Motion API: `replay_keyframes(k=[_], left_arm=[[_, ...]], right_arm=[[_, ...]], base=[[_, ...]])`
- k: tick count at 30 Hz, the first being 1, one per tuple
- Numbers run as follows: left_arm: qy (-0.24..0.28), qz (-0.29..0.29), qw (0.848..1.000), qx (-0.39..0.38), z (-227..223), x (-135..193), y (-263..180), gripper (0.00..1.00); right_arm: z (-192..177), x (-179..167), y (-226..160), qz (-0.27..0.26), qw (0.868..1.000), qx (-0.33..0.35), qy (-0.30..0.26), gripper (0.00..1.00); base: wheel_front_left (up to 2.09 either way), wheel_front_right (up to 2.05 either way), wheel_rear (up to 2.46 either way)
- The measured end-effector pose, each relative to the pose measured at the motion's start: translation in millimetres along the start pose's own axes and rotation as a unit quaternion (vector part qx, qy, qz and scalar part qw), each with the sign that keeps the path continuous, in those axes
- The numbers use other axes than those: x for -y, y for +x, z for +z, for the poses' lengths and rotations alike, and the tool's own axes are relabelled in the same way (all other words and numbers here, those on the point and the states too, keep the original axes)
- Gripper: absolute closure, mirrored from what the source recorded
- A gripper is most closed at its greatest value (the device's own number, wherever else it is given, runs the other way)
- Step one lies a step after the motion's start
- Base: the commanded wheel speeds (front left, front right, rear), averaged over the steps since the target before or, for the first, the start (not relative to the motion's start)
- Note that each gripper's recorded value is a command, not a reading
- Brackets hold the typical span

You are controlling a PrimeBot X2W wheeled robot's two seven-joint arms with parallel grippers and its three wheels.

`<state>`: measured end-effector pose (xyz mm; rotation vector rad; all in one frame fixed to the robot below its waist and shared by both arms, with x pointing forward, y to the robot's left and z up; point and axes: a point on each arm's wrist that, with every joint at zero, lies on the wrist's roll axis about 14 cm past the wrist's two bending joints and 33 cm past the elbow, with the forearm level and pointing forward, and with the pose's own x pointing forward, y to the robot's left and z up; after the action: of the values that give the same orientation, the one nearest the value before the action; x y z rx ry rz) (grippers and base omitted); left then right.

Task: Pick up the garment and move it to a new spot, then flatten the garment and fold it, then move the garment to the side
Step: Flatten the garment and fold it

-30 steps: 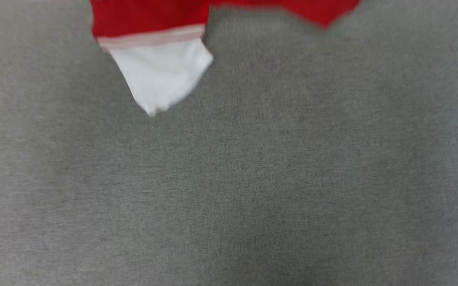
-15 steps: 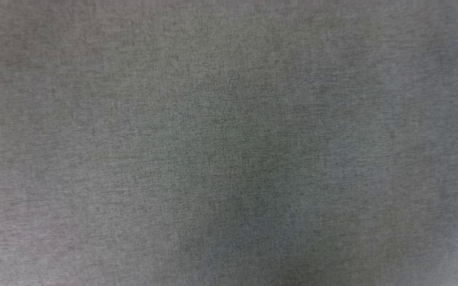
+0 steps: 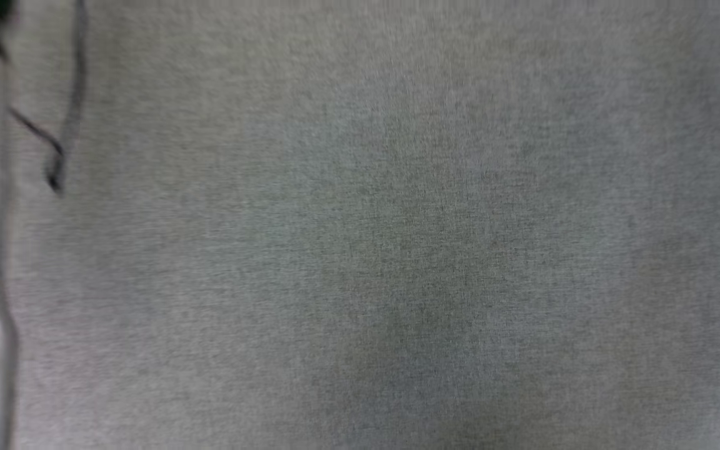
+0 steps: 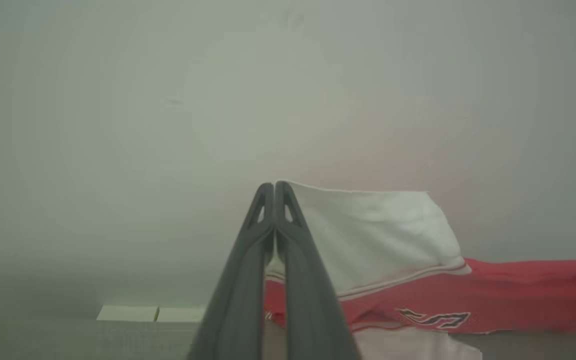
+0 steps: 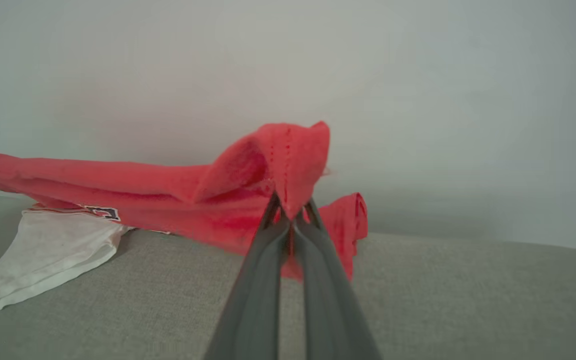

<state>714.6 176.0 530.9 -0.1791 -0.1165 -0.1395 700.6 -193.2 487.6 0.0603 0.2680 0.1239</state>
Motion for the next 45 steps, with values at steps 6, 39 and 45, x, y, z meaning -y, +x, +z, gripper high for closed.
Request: replay_keyframes(k=[6, 39, 45], left_arm=[[-0.041, 0.03, 0.996, -0.079, -47, -12, -82, 1.0], [-0.027, 0.113, 0.984, -0.133, 53, 18, -406, 1.0], [-0.045, 0.089, 0.985, -0.143, 49, 31, -396, 1.0]], right_arm=[[-56, -12, -53, 0.012, 0.998, -0.062, 0.0, 1.0], [-133, -37, -348, 0.053, 0.992, -0.106, 0.045, 1.0], [-135, -39, -351, 0.042, 0.989, -0.129, 0.05, 1.0]], base=[[0.0, 0.0, 0.0], [0.0, 0.0, 0.0], [0.0, 0.0, 0.0]])
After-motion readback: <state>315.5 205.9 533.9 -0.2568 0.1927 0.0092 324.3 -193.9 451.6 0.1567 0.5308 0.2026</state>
